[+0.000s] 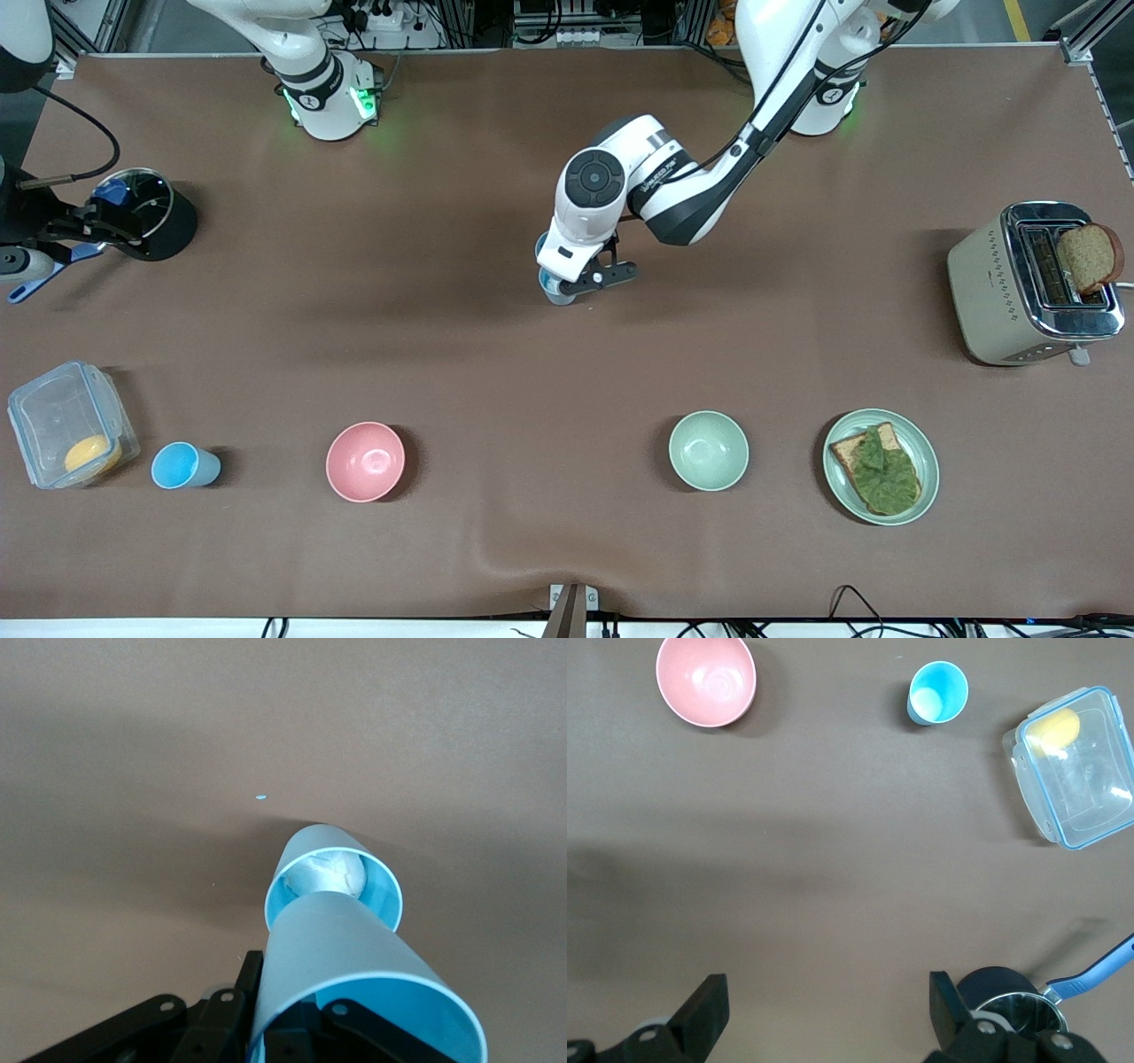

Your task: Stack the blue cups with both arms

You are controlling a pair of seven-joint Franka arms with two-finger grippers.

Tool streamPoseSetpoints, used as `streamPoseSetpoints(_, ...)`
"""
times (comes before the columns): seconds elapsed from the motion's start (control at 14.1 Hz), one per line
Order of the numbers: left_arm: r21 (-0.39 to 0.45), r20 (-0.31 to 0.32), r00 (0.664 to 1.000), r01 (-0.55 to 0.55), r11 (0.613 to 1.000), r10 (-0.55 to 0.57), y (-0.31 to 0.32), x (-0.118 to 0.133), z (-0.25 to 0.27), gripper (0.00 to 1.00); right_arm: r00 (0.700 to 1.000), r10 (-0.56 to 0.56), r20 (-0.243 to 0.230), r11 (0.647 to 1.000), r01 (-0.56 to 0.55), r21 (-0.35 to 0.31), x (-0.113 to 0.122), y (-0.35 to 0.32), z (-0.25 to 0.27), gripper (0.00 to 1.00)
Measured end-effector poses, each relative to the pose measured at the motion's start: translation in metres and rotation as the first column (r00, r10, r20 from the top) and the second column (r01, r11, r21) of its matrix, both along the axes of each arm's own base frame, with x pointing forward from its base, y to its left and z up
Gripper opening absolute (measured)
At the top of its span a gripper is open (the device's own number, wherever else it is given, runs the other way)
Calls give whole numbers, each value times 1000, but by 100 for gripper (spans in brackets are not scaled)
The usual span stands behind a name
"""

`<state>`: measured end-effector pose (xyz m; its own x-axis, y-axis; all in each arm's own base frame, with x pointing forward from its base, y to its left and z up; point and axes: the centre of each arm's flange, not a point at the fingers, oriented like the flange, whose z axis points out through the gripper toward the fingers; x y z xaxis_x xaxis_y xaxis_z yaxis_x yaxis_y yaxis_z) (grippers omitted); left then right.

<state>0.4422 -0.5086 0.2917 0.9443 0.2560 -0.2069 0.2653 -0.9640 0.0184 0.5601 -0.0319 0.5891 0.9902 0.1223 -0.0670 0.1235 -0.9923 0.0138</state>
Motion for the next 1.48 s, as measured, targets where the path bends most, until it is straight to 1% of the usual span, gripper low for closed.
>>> streamPoseSetpoints(0.14,19,18,1000,20,1000,-21,1,1,-5,5,1000,-1,-2,1000,1,0,0,0,-1,100)
streamPoseSetpoints(0.35,29,18,999,29,999,-29,0,2,-14,8,1000,-1,-8,1000,1,1,0,0,-1,100)
streamPoseSetpoints(0.49,24,24,999,28,999,-28,-1,4,-12,26,1000,-1,-10,1000,1,1,-1,0,-2,100)
streamPoseSetpoints(0.57,17,31,999,26,1000,-26,-2,6,-7,38,1000,-1,-11,1000,1,1,-1,0,-2,100)
streamPoseSetpoints(0.64,10,38,999,24,1000,-24,-3,9,-3,47,1000,-1,-12,1000,1,1,-1,-1,-2,100)
streamPoseSetpoints(0.78,-6,53,998,18,1000,-18,-6,15,7,69,1000,-2,-12,1000,2,1,-1,-1,-2,100)
streamPoseSetpoints(0.92,-29,76,997,7,1000,-5,-7,25,22,86,1000,-2,-12,1000,2,1,-1,-1,-2,100)
streamPoseSetpoints(0.99,-38,91,996,-3,999,7,-5,33,31,98,1000,-2,-13,1000,2,1,-1,-1,-2,100)
streamPoseSetpoints(1.06,-42,108,994,-21,999,26,4,45,41,100,1000,-2,-13,1000,2,1,-1,-1,-2,100)
streamPoseSetpoints(1.2,-28,132,989,-68,997,71,41,79,61,100,1000,-2,-13,1000,2,1,-1,-1,-3,100)
streamPoseSetpoints(1.27,-5,131,989,-75,997,75,68,97,73,100,1000,-2,-13,1000,2,1,-1,-1,-3,100)
streamPoseSetpoints(1.48,55,97,993,-67,996,61,157,147,119,100,1000,-2,-15,1000,2,1,-1,-1,-3,100)
